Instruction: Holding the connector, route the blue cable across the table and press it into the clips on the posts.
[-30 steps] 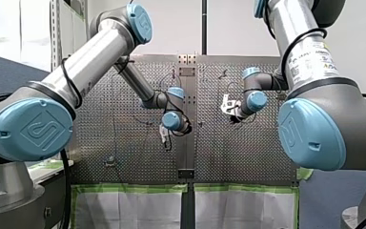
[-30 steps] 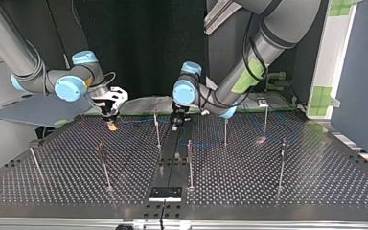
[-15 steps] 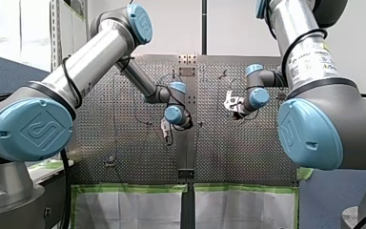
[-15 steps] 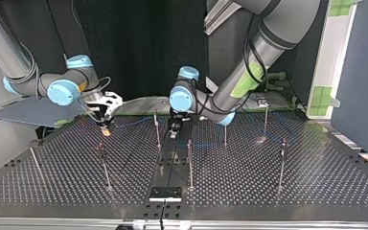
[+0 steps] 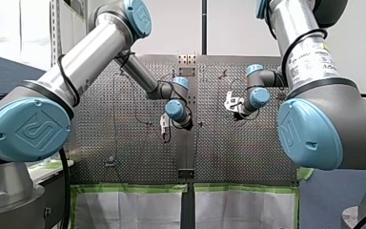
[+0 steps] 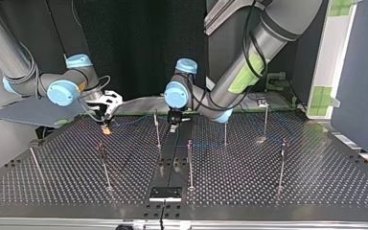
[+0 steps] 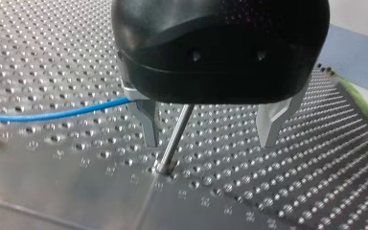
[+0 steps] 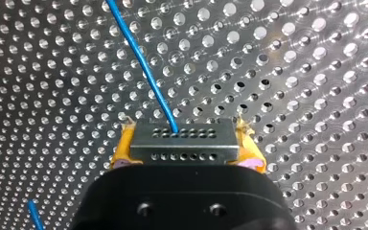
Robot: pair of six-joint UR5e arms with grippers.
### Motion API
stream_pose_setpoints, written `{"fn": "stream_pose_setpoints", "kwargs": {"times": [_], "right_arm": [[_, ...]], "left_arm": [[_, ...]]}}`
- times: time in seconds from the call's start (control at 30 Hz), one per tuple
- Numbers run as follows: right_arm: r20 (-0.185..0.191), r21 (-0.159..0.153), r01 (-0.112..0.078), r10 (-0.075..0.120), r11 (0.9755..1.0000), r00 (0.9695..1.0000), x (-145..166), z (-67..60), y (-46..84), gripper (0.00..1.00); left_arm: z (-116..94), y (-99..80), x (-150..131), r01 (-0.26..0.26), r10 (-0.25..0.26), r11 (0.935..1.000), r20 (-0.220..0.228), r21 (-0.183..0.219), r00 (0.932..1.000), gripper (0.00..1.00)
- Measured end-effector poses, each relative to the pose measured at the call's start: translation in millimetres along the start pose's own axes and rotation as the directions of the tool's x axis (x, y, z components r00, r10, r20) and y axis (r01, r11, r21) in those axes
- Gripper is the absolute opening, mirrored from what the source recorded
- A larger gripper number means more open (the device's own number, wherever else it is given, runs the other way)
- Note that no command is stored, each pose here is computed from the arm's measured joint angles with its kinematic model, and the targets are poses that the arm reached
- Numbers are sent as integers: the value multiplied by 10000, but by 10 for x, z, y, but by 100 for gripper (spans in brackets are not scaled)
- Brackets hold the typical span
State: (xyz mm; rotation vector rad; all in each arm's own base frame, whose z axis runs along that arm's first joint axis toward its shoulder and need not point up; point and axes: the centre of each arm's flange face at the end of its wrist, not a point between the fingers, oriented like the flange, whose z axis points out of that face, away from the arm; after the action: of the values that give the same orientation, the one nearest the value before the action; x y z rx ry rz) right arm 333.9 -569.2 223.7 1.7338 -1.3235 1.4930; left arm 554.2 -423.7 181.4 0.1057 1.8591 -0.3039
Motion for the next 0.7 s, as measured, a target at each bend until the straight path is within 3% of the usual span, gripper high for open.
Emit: {"fn": "stream_pose_setpoints", "kwargs": {"times": [0.4, 0.7], "right_arm": [[181, -35, -43, 43, 10000, 9998, -17, -18, 4, 0], [211, -146, -130, 133, 9998, 9997, -4, -23, 74, 0]], "left_arm": [[-663, -236, -28, -877, 864, 9960, -732, -140, 9936, 100], [-959, -657, -190, -403, 403, 9992, 188, 21, 9990, 100]]}}
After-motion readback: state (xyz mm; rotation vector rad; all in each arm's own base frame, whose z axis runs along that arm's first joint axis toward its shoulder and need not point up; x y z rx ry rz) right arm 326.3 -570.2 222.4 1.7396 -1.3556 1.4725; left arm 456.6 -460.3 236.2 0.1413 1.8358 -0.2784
